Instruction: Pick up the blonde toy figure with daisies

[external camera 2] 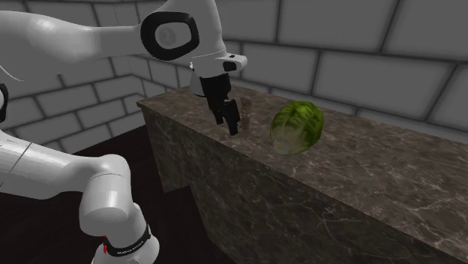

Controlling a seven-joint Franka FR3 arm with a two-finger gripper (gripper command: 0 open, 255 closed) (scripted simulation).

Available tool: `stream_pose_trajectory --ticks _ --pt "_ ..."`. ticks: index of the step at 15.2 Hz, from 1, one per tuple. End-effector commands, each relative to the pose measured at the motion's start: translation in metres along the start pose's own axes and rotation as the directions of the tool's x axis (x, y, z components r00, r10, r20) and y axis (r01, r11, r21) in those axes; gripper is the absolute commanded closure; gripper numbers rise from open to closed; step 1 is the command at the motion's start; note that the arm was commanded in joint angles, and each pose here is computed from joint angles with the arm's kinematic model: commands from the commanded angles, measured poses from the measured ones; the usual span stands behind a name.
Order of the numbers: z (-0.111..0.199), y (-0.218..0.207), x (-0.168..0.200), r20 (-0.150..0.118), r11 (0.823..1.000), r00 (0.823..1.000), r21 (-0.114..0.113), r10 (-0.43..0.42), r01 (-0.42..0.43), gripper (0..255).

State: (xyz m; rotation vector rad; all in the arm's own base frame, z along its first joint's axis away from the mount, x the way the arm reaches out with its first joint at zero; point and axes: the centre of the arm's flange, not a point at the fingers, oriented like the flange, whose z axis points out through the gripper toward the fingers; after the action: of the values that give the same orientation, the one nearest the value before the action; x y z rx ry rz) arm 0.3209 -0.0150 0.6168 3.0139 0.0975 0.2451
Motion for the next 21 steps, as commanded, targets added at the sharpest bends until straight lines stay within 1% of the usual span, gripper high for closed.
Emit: stream_pose_trajectory --ticks 1,6,11,21 --pt "0.0 0.0 0.0 0.0 1.0 1.0 0.0 0.0 0.0 0" --pt "-0.001 -0.039 0.057 0.055 0.999 0.998 0.042 -0.023 0.021 0" --pt "-0.001 -0.079 0.112 0.109 0.996 0.993 0.086 -0.048 0.039 0" --pt "0.004 -0.164 0.221 0.213 0.982 0.972 0.175 -0.105 0.067 0"
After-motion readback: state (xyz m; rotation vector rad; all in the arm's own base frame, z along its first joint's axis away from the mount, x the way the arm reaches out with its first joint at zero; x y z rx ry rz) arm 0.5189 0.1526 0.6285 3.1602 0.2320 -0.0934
